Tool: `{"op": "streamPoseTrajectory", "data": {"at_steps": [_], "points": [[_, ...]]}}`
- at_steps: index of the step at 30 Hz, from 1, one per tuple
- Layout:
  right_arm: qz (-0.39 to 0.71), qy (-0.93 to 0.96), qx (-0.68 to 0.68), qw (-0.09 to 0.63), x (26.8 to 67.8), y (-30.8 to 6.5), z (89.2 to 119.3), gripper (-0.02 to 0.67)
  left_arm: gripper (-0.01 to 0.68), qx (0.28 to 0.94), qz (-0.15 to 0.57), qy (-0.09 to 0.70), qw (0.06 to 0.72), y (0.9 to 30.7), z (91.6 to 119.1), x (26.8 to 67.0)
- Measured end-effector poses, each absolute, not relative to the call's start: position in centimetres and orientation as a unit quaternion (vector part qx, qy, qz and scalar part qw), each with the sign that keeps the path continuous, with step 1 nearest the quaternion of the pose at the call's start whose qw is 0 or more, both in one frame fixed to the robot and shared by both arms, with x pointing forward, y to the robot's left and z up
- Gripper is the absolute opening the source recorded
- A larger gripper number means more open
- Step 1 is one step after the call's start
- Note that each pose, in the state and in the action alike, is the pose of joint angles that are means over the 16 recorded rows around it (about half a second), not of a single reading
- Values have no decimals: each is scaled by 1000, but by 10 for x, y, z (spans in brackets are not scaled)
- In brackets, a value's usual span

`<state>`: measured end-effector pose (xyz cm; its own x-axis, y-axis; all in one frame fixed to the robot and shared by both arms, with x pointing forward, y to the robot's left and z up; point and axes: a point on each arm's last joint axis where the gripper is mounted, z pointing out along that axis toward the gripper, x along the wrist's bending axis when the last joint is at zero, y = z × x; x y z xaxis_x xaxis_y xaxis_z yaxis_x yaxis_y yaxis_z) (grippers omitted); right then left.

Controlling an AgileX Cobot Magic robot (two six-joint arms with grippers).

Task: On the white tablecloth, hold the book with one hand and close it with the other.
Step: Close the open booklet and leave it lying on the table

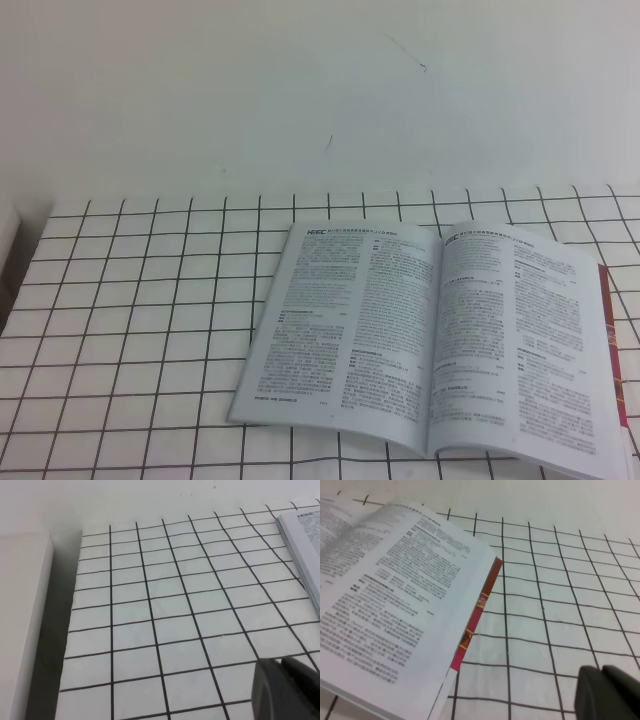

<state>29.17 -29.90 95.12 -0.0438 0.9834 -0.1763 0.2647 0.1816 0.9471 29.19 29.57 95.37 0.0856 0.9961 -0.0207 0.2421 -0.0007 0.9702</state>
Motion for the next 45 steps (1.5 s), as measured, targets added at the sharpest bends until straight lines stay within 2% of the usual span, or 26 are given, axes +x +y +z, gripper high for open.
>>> {"op": "streamPoseTrajectory", "data": {"at_steps": [45], "points": [[385, 611, 511, 466, 292, -299, 951, -3, -3, 576, 411, 537, 459, 296, 954, 292]]}}
